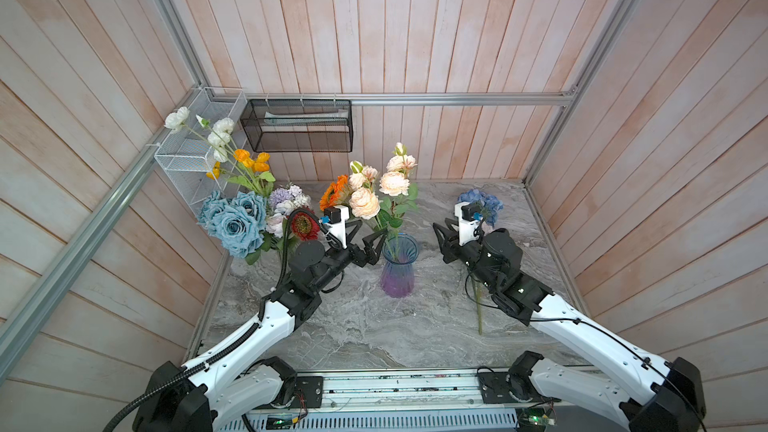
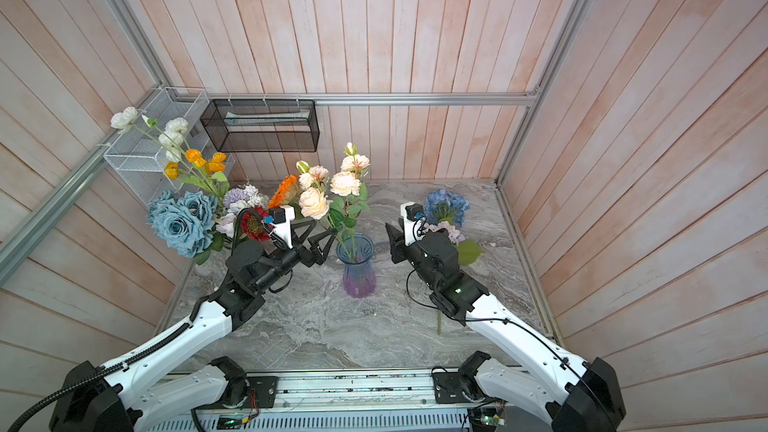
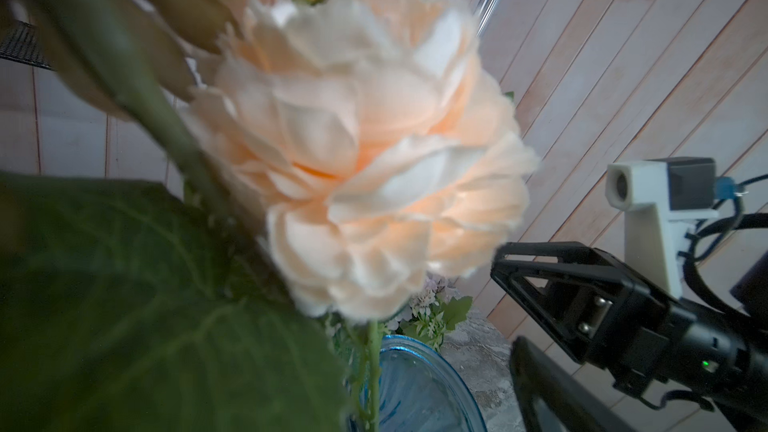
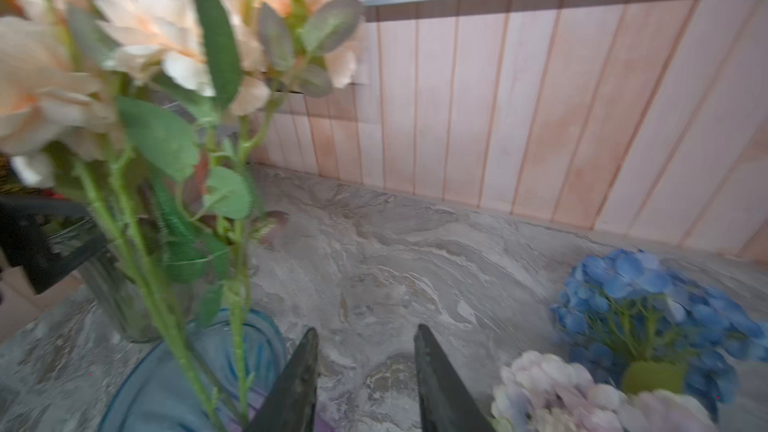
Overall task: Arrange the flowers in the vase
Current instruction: 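Move the right gripper to the pile and grasp the blue hydrangea stem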
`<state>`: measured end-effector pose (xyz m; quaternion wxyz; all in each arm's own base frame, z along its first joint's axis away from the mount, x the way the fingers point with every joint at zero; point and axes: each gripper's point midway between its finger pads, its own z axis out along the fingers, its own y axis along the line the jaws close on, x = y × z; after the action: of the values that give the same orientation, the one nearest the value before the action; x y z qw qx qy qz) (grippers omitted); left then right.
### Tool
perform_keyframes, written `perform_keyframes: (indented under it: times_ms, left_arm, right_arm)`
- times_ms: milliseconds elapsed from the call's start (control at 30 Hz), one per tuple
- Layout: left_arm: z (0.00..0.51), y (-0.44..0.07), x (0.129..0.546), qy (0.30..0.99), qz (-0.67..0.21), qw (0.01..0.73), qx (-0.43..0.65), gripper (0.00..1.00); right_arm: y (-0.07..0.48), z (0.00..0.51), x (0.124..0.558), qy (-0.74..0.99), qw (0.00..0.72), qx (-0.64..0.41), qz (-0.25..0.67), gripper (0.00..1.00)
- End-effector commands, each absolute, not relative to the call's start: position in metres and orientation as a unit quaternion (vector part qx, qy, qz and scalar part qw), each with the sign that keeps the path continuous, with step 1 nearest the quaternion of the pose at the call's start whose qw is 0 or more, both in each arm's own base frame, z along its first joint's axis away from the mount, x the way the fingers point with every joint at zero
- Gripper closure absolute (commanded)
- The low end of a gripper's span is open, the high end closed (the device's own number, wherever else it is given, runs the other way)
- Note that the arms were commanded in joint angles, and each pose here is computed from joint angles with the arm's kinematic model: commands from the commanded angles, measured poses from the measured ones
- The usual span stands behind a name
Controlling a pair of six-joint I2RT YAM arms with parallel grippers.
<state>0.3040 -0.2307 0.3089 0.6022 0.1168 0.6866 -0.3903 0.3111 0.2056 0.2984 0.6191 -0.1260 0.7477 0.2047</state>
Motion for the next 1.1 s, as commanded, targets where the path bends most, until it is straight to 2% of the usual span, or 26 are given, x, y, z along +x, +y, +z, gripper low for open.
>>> perform_keyframes:
  times_ms: [0, 200, 467, 700, 1067]
  left_arm:
    - [0.301, -0.227, 0.301, 0.694, -0.383, 0.6, 0.112, 0.0]
    - [0.291, -0.223, 0.301, 0.704, -0.37, 0.596, 0.108, 0.0]
    - [0.287, -0.226, 0.305, 0.706, -0.372, 0.593, 0.107, 0.0]
    - [0.291, -0.228, 0.309, 0.705, -0.372, 0.595, 0.105, 0.0]
    - [0.29, -0.23, 0.315, 0.708, -0.371, 0.593, 0.099, 0.0]
  right_arm:
    - [0.164, 0.274, 0.32, 0.791, 0.581, -0.032, 0.191, 0.62]
    - [0.103, 0.216, 0.315, 0.834, 0.519, 0.083, 0.168, 0.62]
    - [0.055, 0.157, 0.301, 0.847, 0.466, 0.178, 0.182, 0.67]
    - [0.04, 0.118, 0.302, 0.847, 0.431, 0.212, 0.228, 0.67]
    - [0.039, 0.079, 0.311, 0.864, 0.388, 0.216, 0.238, 0.65]
